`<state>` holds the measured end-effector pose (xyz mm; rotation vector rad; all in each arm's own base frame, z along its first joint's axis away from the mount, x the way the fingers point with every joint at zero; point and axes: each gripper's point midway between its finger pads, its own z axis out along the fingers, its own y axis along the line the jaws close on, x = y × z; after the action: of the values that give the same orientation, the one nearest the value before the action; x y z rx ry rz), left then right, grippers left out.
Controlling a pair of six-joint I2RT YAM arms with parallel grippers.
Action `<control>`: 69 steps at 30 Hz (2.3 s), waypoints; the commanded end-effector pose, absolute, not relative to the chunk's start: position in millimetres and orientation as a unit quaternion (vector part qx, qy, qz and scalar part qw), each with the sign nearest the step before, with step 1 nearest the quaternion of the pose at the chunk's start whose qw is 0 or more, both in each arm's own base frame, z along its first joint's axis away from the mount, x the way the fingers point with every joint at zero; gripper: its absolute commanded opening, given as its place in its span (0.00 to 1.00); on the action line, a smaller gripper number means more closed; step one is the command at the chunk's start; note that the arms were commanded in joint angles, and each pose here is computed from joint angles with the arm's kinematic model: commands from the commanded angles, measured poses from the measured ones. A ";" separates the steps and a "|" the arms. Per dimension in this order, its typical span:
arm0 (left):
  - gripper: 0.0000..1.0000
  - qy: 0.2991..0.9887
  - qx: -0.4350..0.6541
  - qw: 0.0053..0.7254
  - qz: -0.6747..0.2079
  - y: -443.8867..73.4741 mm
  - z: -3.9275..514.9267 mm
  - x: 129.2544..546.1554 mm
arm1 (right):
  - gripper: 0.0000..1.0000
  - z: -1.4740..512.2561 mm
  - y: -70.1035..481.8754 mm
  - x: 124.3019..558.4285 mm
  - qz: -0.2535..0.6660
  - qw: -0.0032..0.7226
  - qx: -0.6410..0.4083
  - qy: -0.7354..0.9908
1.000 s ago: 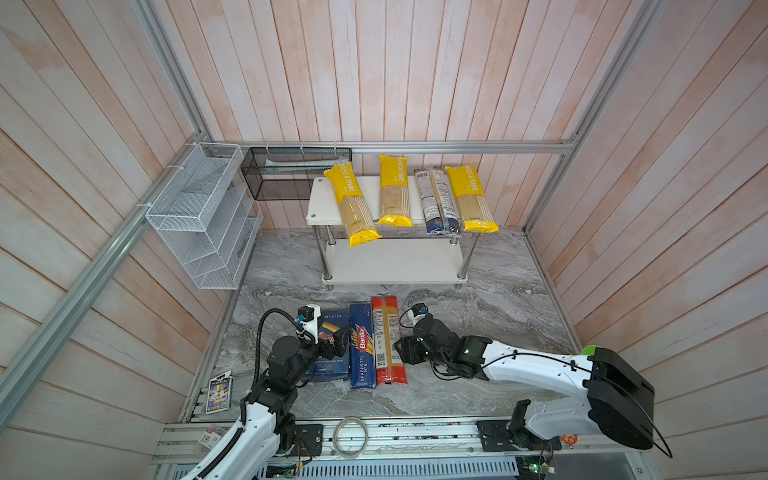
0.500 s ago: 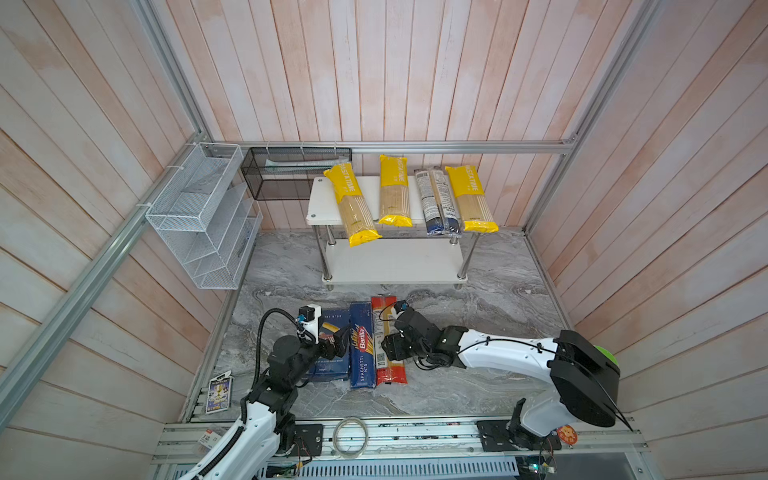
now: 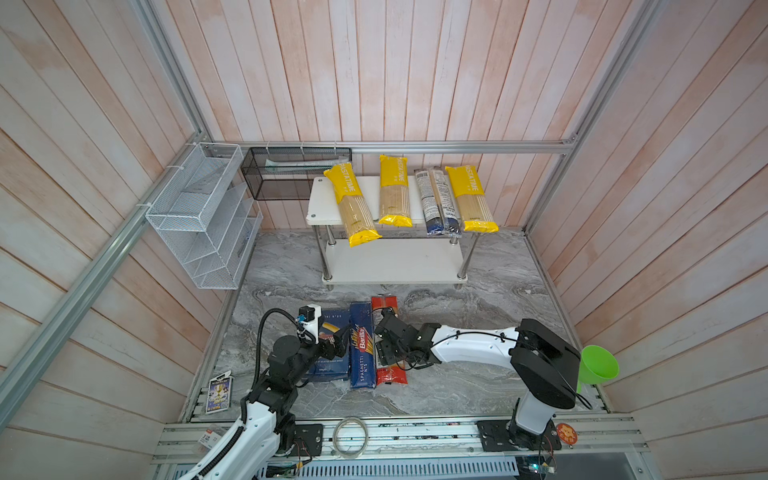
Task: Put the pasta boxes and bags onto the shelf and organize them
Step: 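Lower the right gripper over the red-yellow spaghetti bag, then close the right gripper on the red-yellow spaghetti bag and lift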
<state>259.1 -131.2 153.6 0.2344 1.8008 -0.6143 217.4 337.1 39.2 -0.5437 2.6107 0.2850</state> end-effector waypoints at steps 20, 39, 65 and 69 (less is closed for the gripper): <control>1.00 0.763 0.108 0.578 -0.268 -134.5 158.7 258.8 | 0.85 77.1 277.7 206.5 0.114 0.289 -0.249 0.917; 1.00 0.762 0.111 0.577 -0.270 -135.6 158.3 257.8 | 0.98 28.6 297.9 218.2 0.070 0.245 -0.277 0.926; 1.00 0.763 0.112 0.576 -0.270 -136.0 158.1 258.3 | 0.75 -2.0 288.6 216.0 0.075 0.224 -0.248 0.940; 1.00 0.762 0.115 0.576 -0.272 -137.1 158.7 257.8 | 0.69 8.7 290.2 217.5 0.092 0.240 -0.239 0.936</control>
<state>258.6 -132.6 151.8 0.2408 1.8076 -0.6208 226.2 301.5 21.5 -0.6700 2.5120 0.2557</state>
